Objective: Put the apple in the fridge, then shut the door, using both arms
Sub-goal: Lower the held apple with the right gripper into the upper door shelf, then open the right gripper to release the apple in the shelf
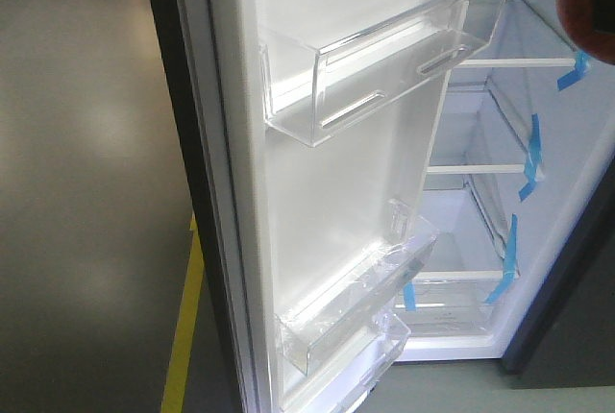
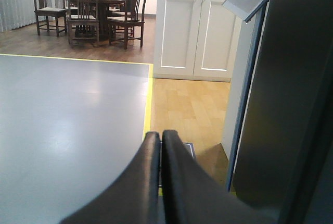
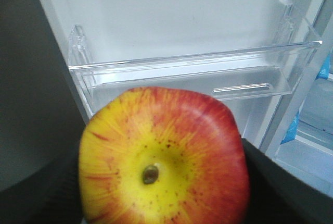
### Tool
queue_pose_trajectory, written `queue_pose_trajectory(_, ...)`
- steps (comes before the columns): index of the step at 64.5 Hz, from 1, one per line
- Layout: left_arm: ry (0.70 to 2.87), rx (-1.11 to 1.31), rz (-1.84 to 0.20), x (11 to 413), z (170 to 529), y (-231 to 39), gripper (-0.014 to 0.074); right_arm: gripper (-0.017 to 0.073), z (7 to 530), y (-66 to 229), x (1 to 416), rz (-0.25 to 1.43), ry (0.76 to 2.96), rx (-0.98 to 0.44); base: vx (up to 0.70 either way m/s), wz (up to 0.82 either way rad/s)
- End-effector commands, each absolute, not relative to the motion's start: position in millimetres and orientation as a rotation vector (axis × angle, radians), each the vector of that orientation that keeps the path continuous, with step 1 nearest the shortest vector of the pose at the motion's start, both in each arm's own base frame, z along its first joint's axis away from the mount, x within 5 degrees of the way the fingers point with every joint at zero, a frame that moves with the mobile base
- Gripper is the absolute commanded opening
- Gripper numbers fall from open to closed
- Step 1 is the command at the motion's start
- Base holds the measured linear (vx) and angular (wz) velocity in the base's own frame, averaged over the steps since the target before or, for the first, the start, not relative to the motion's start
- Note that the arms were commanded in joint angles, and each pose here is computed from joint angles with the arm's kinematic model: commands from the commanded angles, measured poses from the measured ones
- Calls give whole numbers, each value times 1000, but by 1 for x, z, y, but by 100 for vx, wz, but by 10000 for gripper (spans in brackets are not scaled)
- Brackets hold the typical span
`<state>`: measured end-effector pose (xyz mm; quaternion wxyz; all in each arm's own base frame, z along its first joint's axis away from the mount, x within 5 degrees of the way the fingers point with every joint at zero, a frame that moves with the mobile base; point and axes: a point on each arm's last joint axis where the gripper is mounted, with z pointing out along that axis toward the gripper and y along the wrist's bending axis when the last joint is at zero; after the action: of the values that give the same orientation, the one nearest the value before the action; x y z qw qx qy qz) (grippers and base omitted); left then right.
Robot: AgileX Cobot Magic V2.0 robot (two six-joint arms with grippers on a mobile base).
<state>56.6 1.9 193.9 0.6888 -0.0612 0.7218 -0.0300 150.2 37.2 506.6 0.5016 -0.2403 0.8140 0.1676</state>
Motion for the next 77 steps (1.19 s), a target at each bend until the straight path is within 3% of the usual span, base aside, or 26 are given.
queue_pose_trajectory(1, 1561, -142, -78, 57, 191, 2, -6, -6, 522, 39, 145, 414, 1863, -552, 0, 0)
queue_pose_trajectory(19, 1561, -142, -78, 57, 191, 2, -6, -6, 526, 38, 148, 397, 1825, -521, 0, 0)
queue_pose_trajectory(30, 1561, -142, -78, 57, 191, 2, -6, -6, 540, 37, 161, 420, 1659, -446, 0, 0)
queue_pose_trajectory(40, 1561, -142, -78, 57, 191, 2, -6, -6, 540, 44, 197, 549, 1509, -550, 0, 0)
queue_pose_trajectory(49, 1561, -142, -78, 57, 191, 2, -6, -5, 529, 42, 244, 626, 1429, -560, 0, 0)
queue_pose_trajectory(66, 1561, -142, -78, 57, 191, 2, -6, -2, 508, 37, 313, 667, 1542, -621, 0, 0)
queue_pose_trajectory(77, 1561, -142, -78, 57, 191, 2, -6, 19, 503, 37, 332, 704, 1613, -680, 0, 0)
